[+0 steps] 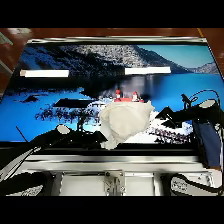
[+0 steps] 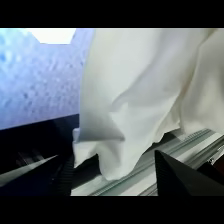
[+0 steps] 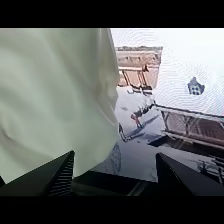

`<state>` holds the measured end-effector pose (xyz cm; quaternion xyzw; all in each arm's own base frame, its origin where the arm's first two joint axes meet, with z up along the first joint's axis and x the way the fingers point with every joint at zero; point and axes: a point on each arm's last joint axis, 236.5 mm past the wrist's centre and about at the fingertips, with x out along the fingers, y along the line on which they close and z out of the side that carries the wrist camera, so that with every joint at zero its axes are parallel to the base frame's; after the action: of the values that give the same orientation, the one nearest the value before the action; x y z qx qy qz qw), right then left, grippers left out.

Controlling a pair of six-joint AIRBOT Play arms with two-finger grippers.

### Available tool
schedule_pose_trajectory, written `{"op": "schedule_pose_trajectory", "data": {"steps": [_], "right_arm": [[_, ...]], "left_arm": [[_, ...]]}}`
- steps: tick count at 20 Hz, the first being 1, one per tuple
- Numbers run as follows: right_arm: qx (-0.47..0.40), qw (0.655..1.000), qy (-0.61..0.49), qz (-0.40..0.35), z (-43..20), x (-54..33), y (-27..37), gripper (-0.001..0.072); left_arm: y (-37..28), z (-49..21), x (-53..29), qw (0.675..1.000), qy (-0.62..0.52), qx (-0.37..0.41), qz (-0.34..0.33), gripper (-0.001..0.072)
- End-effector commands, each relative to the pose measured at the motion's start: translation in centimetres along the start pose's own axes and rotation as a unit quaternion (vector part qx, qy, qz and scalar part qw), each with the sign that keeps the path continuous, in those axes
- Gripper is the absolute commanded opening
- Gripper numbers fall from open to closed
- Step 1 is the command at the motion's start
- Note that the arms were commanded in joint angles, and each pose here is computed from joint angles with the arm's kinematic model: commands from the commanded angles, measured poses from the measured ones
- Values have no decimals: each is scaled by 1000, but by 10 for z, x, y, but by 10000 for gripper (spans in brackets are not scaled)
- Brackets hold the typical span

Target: Fold the shirts.

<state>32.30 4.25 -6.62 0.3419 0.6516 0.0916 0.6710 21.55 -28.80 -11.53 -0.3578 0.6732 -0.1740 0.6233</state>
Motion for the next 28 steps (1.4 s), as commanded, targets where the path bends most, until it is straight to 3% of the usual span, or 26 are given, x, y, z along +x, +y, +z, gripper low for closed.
{"op": "schedule_pose_trajectory", "data": {"steps": [1, 2, 5, 8, 9, 10, 11, 12, 16, 18, 20, 25, 28], "right_arm": [[-14, 1000, 3, -4, -1, 10, 7, 669], [-21, 1000, 5, -8, -1, 17, 9, 669], [-13, 1000, 4, -15, 4, 40, 12, 669], [-5, 1000, 4, -6, 7, 60, 19, 664], [-8, 1000, 6, -4, 6, 65, 23, 610], [-19, 1000, 7, -5, 5, 68, 26, 442], [-28, 1000, 6, -1, 5, 69, 29, 207], [-34, 999, 8, 16, 3, 69, 37, 68], [-126, 987, -13, 103, 3, 21, 97, 63], [-182, 972, -69, 128, 10, -36, 137, 63], [-252, 942, -166, 149, 13, -115, 191, 63], [-352, 779, -470, 220, -58, -347, 325, 64], [-391, 726, -522, 219, -116, -396, 345, 64]], "left_arm": [[-4, 14, 8, 1000, -13, -10, -1, 366], [-7, 19, 8, 1000, -18, -8, -3, 225], [-19, 26, 6, 1000, -27, 1, -11, 44], [-36, 28, 2, 998, -25, 46, -26, 39], [-43, 29, -1, 997, -27, 67, -32, 39], [-50, 32, -6, 995, -34, 90, -36, 39], [-57, 37, -13, 993, -43, 108, -37, 38], [-67, 44, -25, 990, -58, 123, -43, 38], [-127, 76, -118, 957, -158, 228, -83, 38], [-181, 72, -199, 907, -234, 333, -106, 38], [-239, 53, -302, 836, -342, 407, -134, 38], [-329, -58, -542, 619, -595, 471, -203, 38], [-336, -105, -598, 544, -657, 487, -190, 38]]}}
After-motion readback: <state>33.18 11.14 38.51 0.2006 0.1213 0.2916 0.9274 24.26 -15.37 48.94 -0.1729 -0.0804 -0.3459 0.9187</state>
